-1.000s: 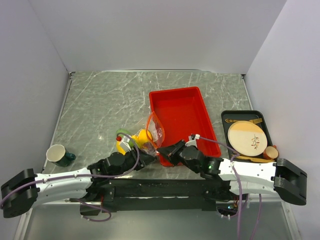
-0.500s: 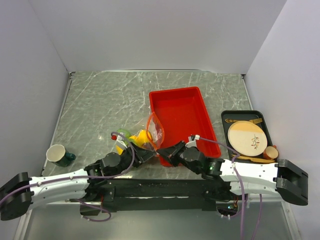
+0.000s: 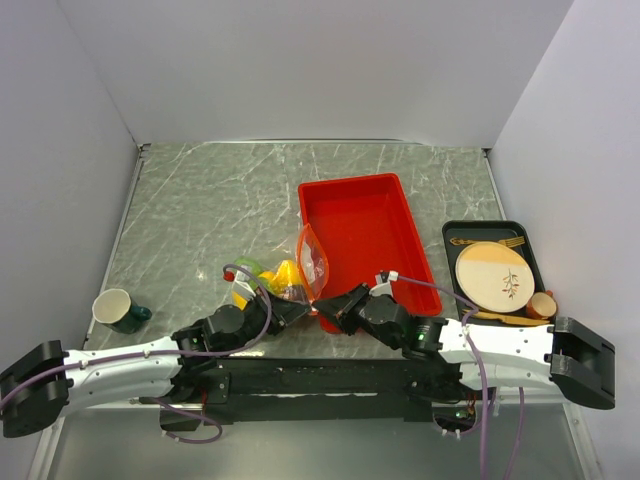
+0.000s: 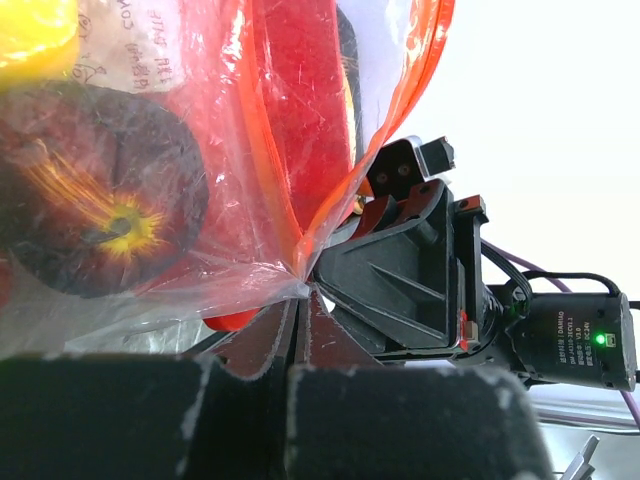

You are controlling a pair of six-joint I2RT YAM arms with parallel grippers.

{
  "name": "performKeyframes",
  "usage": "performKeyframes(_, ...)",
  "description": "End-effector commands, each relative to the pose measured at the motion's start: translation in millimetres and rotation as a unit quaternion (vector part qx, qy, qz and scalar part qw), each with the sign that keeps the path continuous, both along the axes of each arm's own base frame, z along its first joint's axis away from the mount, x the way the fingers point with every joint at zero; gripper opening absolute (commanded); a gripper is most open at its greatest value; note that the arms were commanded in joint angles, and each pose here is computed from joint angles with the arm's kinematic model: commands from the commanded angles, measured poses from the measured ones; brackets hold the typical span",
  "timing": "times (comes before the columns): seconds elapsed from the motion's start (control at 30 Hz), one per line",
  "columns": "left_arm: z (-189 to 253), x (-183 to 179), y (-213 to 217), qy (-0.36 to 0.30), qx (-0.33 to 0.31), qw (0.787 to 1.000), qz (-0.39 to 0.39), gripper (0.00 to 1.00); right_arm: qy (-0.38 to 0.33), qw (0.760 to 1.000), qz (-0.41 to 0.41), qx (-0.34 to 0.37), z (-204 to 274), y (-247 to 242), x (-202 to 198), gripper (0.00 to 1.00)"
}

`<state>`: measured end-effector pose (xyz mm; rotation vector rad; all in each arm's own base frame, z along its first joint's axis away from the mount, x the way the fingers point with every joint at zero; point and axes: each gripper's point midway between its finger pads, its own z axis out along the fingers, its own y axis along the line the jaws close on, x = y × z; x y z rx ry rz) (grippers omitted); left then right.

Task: Place the food in the zip-top bag and seal the zipper
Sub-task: Zip the zipper food storage bag at the center of the board.

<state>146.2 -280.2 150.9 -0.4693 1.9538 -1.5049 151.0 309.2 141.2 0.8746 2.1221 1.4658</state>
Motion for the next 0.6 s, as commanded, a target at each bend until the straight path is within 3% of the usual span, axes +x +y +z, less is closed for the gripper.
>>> performKeyframes(0.0,19.5,1.7,-4.3,-0.019,-0.025,1.0,0.0,0.01,-0.004,1.0,-0.003,0.011,6.6,0.9,-0.5,0.0)
performKeyframes(0.07,20.9,-0.1,-6.3,-0.029,-0.02,0.999,-0.008,0.01,-0.002,1.0,0.006,0.003,6.1,3.2,-2.4,0.02)
performKeyframes(0.2,21.6,-3.7,-11.0,-0.037,-0.007,0.999,-0.024,0.01,-0.023,0.998,0.025,-0.046,5.4,3.5,-3.3,0.23)
performKeyframes(0.57,17.8,-9.7,1.6,-0.041,-0.002,0.999,-0.025,0.01,-0.06,0.989,0.099,-0.095,11.8,3.4,-12.3,0.27)
